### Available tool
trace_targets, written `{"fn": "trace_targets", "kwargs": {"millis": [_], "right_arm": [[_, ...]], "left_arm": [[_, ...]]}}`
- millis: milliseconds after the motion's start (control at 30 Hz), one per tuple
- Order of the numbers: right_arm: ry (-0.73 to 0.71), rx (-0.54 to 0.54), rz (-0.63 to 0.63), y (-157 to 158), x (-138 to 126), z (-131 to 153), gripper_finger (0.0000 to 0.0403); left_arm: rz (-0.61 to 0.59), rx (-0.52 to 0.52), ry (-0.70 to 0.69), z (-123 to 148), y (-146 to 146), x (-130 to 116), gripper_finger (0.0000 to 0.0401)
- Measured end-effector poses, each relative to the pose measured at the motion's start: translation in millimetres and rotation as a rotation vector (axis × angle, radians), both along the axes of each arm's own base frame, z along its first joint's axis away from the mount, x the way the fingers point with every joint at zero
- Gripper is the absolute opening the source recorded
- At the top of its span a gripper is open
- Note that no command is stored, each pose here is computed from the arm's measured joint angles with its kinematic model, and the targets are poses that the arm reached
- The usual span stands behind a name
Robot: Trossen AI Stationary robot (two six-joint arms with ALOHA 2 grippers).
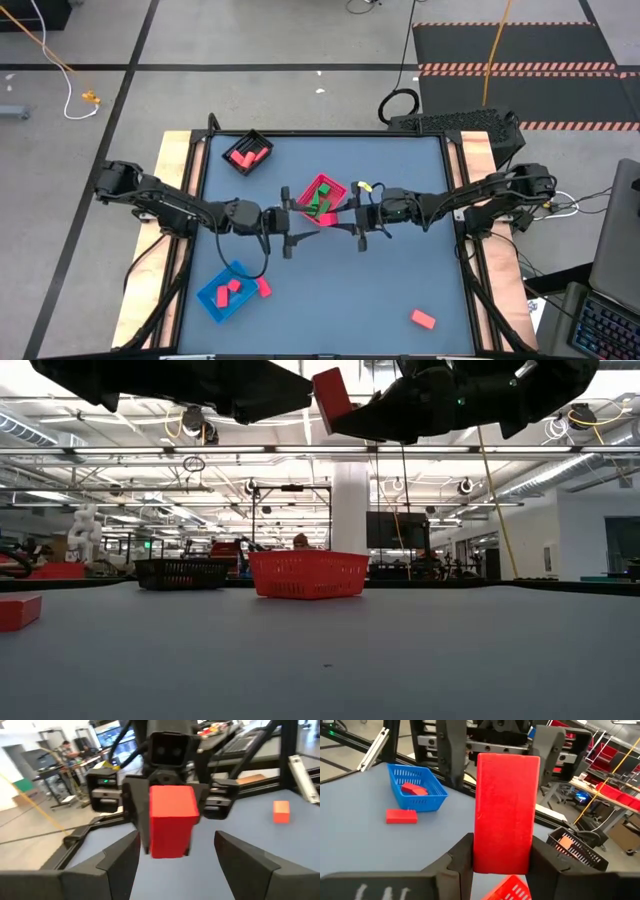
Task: Sort & place blocks by color
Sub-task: Put the red block into the blue bin
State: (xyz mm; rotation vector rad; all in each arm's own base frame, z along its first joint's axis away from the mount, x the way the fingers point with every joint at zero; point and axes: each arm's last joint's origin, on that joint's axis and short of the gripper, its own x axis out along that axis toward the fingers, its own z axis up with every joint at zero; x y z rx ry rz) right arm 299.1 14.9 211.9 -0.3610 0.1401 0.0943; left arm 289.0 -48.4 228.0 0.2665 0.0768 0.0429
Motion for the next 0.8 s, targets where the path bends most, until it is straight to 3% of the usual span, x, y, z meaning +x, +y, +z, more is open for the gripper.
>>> {"fn": "trace_targets", "kwargs": {"millis": [333, 800], "right_arm": [[-0.011, 0.034, -0.002, 0, 0, 1, 0.0121], [0.017, 0.033, 0.012, 4, 7, -14, 0.0121]], "left_arm": [[-0.032, 0.02, -0.013, 0, -3, 1, 0.0257], [0.037, -0.018, -0.151, -28, -4, 26, 0.0257]]}}
